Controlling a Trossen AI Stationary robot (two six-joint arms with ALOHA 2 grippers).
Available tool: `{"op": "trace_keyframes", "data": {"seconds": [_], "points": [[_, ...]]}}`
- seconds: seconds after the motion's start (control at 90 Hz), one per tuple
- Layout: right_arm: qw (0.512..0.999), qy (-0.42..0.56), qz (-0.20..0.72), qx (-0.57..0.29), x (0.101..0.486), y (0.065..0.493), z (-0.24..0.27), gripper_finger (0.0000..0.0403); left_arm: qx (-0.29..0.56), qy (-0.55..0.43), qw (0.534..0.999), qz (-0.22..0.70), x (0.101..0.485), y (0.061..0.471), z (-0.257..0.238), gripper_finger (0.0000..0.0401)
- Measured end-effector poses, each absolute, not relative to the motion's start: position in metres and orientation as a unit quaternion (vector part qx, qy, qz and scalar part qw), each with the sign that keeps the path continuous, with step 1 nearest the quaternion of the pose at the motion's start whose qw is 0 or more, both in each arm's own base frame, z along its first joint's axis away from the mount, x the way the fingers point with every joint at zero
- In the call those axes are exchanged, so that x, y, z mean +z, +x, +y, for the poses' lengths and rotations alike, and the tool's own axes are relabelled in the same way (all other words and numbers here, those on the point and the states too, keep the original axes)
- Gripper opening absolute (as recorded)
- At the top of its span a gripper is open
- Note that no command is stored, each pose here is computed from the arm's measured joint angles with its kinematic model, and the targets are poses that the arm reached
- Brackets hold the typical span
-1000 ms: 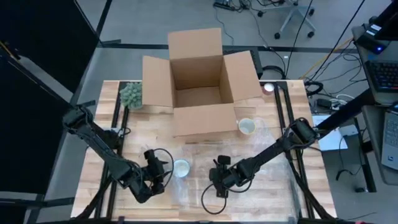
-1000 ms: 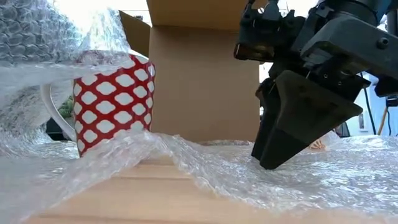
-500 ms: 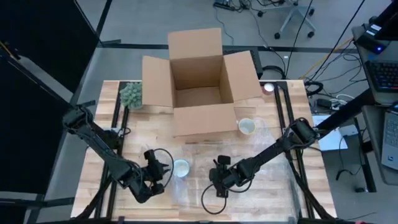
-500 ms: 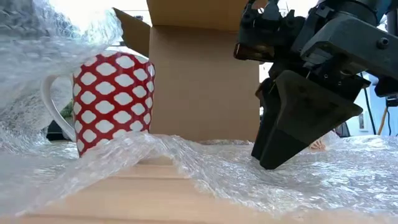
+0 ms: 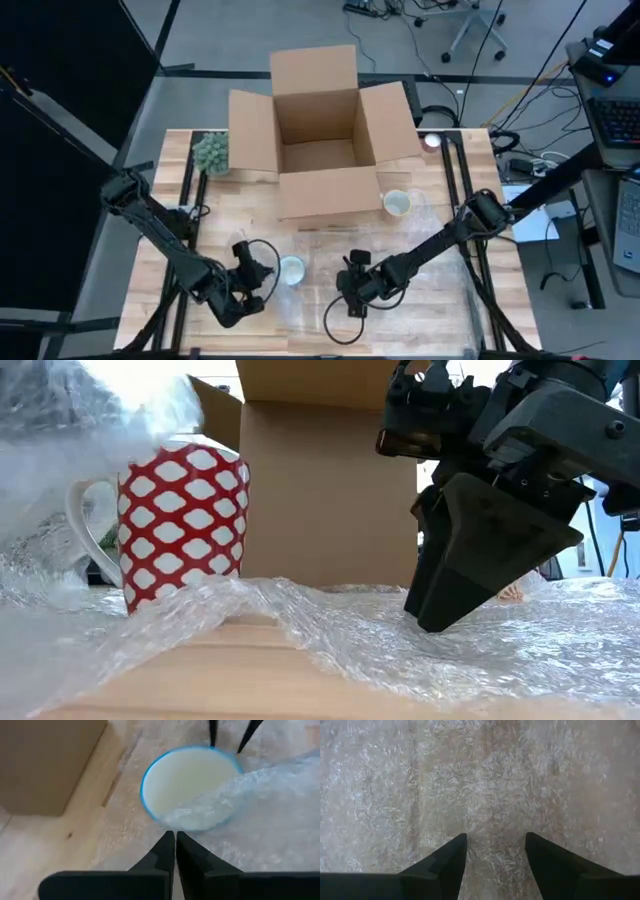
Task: Wrap mug
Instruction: Wrap the red cup in the bubble wrap
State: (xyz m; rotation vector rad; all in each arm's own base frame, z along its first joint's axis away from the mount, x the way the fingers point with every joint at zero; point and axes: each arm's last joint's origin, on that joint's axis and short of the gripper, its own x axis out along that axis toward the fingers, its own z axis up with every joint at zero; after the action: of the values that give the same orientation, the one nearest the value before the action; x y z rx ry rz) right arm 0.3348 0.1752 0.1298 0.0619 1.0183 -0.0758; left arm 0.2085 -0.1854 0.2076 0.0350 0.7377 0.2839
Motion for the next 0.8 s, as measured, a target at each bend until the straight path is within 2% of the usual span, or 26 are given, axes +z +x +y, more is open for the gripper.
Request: {"op": "trace_keyframes", "data": {"seconds": [0.289, 0.8], "points": [[0.872, 0.03, 0.487, -0.036, 0.13, 0.335, 0.175, 0.0187, 0.101, 0.05, 0.935, 0.336, 0.239, 0.221, -0.195, 0.0], [0.872, 0.032, 0.487, -0.038, 0.13, 0.335, 0.175, 0.0187, 0.118, 0.049, 0.933, 0.337, 0.24, 0.229, -0.186, 0.0]]}}
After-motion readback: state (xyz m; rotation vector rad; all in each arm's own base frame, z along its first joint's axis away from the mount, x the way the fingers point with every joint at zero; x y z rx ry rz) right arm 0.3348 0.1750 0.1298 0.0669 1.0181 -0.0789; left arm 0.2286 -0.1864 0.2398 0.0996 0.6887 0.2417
